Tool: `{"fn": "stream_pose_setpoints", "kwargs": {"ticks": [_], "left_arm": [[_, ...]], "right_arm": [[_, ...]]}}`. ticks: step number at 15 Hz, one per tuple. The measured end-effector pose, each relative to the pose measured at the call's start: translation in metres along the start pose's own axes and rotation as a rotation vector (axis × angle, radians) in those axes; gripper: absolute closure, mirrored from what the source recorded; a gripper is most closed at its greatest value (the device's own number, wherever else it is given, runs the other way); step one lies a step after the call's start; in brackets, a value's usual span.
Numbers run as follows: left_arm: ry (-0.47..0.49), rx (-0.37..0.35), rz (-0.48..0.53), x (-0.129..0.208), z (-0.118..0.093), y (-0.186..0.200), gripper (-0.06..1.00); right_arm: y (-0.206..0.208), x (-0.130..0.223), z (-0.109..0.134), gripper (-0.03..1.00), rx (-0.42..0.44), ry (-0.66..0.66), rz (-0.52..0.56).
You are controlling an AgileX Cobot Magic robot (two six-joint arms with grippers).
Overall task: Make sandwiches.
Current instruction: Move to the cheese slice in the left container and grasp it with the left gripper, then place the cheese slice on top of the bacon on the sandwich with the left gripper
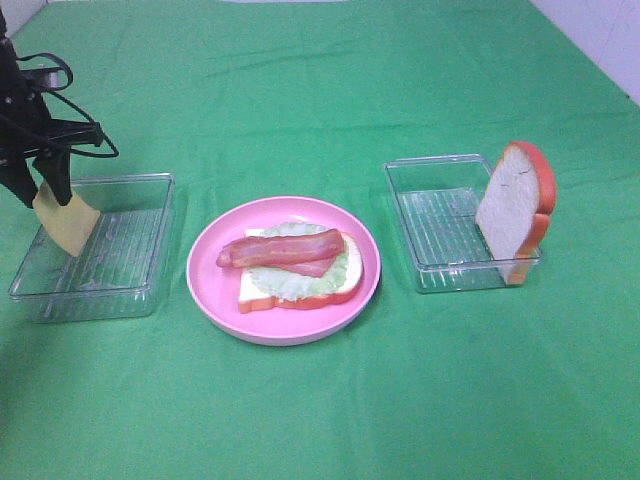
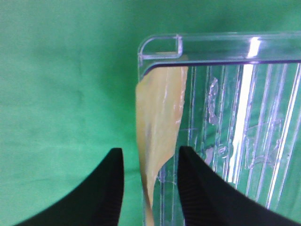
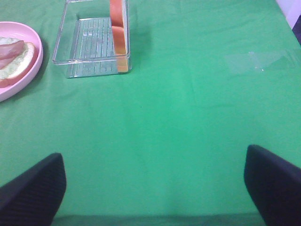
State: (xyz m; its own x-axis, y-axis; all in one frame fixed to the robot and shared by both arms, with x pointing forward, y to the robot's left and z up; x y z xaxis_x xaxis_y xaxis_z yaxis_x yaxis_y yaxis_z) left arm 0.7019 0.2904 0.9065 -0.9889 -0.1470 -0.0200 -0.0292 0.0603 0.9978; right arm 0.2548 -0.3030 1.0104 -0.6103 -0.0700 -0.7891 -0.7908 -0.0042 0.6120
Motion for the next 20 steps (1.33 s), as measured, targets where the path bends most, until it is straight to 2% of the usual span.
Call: {"fn": "stream_pose_setpoints", "kwargs": {"ticks": [3, 4, 9, 12, 15, 16, 18, 19, 20], "left_arm": [[0.001, 0.000, 0.000, 0.000, 0.000, 0.000, 0.89], [0.001, 0.000, 0.000, 0.000, 0.000, 0.000, 0.94], [0.000, 0.002, -0.012, 0.000, 0.000, 0.006, 0.94], [0.001, 0.023, -0.064, 0.001, -0.003, 0.031, 0.94], [0.006, 0.093, -0.132, 0.006, -0.012, 0.066, 0.94], [-0.028, 0.153, -0.169, 0.012, -0.030, 0.088, 0.94], [-0.086, 0.199, -0.181, 0.021, -0.055, 0.098, 0.94], [-0.155, 0.245, -0.179, 0.032, -0.086, 0.104, 0.94], [-0.175, 0.255, -0.176, 0.035, -0.094, 0.104, 0.94]], "right_arm": [[0.000, 0.000, 0.000, -0.02, 0.000, 0.000, 0.000], [0.000, 0.000, 0.000, -0.02, 0.000, 0.000, 0.000], [0.000, 0.000, 0.000, -0.02, 0.000, 0.000, 0.000], [0.000, 0.000, 0.000, -0.02, 0.000, 0.000, 0.000], [0.000, 0.000, 0.000, -0.02, 0.000, 0.000, 0.000], [0.000, 0.000, 0.000, -0.02, 0.000, 0.000, 0.000], [0.000, 0.000, 0.000, -0.02, 0.000, 0.000, 0.000], [0.000, 0.000, 0.000, -0.02, 0.000, 0.000, 0.000], [0.000, 0.000, 0.000, -0.02, 0.000, 0.000, 0.000]]}}
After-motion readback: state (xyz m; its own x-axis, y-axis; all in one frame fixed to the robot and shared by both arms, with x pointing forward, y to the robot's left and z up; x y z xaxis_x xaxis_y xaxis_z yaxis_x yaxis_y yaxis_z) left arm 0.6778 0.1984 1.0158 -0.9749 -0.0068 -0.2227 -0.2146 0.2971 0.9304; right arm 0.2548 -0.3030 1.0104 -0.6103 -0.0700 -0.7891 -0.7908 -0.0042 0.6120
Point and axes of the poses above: a point on each arm's last joint axis where the gripper is mounted, y pointing back along that axis away from the gripper, z along the wrist's bending axis when the last joint is at zero, x = y × z, the point moved 3 cm from there along -y, pointing out along that axis toward the gripper, and after that the axes turned 2 degrees about y, right-handed, at the moved point
